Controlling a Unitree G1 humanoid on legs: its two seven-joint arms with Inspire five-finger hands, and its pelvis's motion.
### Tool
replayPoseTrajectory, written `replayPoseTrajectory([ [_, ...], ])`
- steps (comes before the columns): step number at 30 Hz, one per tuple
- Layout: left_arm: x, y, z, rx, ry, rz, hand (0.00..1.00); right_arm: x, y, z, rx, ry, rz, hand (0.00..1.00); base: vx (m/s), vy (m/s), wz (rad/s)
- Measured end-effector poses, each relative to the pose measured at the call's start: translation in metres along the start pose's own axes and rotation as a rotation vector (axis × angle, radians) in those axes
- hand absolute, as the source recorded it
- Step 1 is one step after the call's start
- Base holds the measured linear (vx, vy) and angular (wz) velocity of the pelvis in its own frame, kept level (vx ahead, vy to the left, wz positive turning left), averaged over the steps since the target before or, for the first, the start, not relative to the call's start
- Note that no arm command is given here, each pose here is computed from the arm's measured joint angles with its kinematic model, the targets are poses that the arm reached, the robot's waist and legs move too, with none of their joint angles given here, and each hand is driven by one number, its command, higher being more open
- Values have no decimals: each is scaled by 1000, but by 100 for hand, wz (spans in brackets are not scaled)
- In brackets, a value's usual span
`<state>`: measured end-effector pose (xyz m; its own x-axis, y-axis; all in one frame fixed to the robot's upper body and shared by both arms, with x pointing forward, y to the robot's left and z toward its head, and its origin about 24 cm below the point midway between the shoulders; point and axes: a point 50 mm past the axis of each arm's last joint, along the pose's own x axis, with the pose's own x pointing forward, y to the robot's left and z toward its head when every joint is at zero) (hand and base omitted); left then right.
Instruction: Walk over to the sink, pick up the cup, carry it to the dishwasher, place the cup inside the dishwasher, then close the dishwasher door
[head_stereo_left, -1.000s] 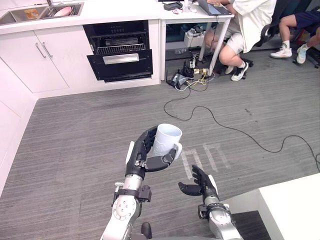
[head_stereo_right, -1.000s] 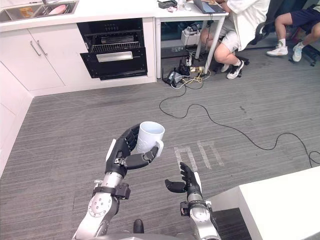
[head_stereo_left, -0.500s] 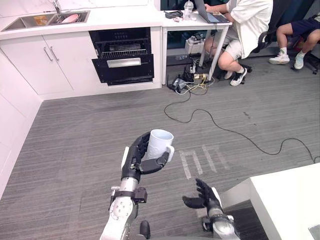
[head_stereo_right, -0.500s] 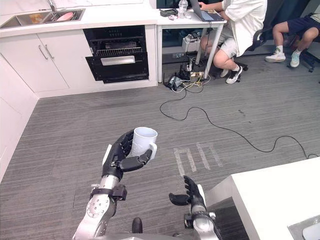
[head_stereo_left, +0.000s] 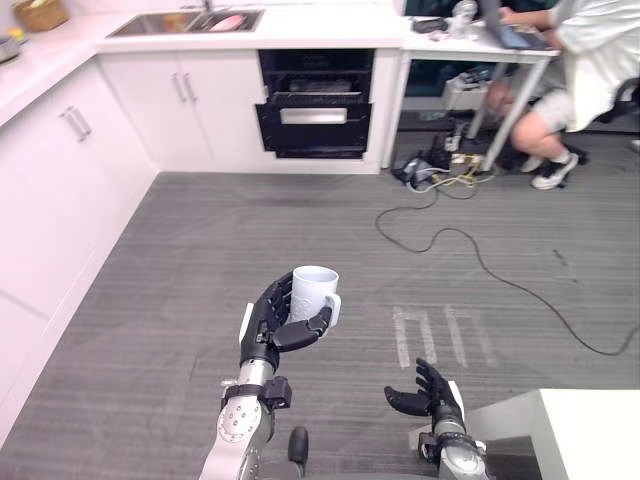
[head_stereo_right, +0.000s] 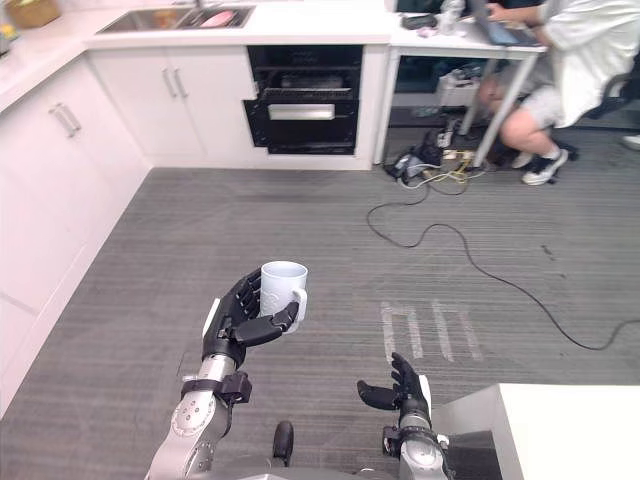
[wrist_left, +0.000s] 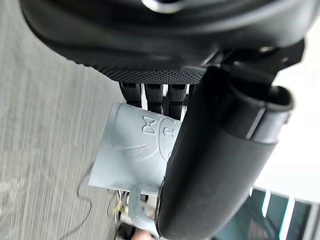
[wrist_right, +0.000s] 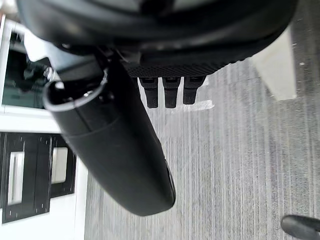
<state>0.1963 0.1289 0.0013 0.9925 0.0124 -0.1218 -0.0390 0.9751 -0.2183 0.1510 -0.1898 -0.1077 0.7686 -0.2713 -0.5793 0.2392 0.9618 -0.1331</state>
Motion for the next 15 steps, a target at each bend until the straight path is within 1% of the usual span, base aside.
replayPoseTrajectory([
  [3, 0, 2, 8, -35, -34, 31, 30, 5, -3, 21, 17, -81, -33, 90, 50, 48, 53],
  [6, -1, 7, 13, -41, -59, 65, 30, 11, 2, 47, 34, -175, -29, 90, 71, 94, 11],
  [8, -1, 7, 16, -45, -72, 70, 30, 13, 7, 58, 51, -215, -19, 90, 92, 167, 27],
  [9, -1, 8, 17, -40, -74, 65, 30, 13, 11, 60, 63, -221, -13, 90, 144, 220, 48],
  [12, -2, -1, 15, -68, -70, 50, 30, 14, 8, 61, 46, -225, -8, 90, 256, 211, 47],
  [15, -2, -3, 20, -60, -90, 31, 30, 12, 16, 58, 65, -207, 11, 90, 290, 157, 72],
])
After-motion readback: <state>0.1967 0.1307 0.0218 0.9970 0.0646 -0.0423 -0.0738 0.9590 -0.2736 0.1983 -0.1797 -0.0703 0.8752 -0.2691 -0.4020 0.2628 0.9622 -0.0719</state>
